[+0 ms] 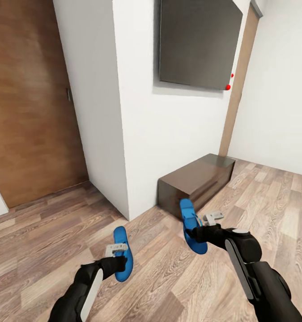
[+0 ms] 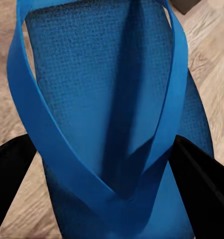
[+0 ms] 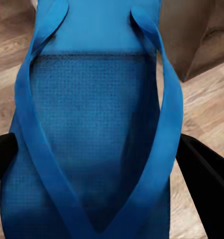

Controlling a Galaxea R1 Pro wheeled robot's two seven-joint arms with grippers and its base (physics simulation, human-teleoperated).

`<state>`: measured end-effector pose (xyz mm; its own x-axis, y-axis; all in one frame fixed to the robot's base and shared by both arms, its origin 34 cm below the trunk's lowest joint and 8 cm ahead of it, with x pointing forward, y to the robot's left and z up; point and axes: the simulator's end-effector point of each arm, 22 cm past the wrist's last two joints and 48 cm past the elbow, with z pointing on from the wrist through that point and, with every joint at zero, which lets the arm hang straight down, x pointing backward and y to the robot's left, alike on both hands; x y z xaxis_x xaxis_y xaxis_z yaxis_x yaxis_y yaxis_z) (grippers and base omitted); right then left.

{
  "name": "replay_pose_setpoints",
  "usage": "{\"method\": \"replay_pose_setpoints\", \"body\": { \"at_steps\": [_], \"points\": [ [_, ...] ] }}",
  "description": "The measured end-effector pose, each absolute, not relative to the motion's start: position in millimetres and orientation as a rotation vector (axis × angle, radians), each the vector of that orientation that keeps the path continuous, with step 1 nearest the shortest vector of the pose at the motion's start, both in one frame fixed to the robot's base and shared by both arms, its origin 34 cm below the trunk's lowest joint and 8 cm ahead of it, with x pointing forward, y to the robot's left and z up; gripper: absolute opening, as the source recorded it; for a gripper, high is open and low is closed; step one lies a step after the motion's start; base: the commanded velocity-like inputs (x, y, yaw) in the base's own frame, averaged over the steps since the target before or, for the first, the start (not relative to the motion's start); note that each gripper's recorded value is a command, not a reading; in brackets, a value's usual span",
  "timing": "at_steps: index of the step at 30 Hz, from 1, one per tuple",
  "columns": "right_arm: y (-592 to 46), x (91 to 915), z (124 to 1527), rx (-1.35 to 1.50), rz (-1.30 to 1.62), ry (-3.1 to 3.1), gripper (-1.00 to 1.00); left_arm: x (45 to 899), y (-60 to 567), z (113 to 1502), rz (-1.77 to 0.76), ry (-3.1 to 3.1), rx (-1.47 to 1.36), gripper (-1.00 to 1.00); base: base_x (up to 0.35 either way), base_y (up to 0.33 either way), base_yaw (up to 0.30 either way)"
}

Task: In the bedroom, move the book from the bed onto either nightstand, and place the two sandals side by side next to the bed.

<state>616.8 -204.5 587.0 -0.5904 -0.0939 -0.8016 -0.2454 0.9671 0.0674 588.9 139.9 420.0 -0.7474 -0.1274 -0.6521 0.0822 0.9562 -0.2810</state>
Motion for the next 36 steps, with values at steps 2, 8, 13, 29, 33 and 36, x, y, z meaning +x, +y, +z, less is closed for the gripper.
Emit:
{"method": "replay_pose_setpoints", "body": {
  "at_steps": [2, 8, 13, 29, 33, 36],
  "points": [
    [-229, 614, 582, -0.244, 0.175, 2.216, -1.00, 588, 134, 421, -0.392, 2.384, -0.027, -1.00, -0.283, -0.167, -0.266],
    [-278, 601, 571, -0.193, 0.174, 2.222, -1.00, 588, 126, 423, -0.408, 2.380, -0.022, -1.00, -0.239, -0.131, -0.266],
    [-283, 598, 569, -0.182, 0.189, 2.197, -1.00, 589, 125, 424, -0.406, 2.377, -0.020, -1.00, -0.036, -0.015, -0.266],
    [-288, 593, 562, -0.182, 0.174, 2.214, -1.00, 588, 125, 424, -0.408, 2.378, -0.022, -1.00, -0.002, -0.001, -0.266],
    [-306, 586, 556, -0.198, 0.123, 2.237, -1.00, 588, 126, 425, -0.407, 2.376, -0.022, -1.00, 0.000, 0.000, -0.265],
    [-318, 584, 557, -0.210, 0.089, 2.243, -1.00, 589, 125, 426, -0.408, 2.374, -0.022, -1.00, 0.000, 0.000, -0.265]
  ]
}}
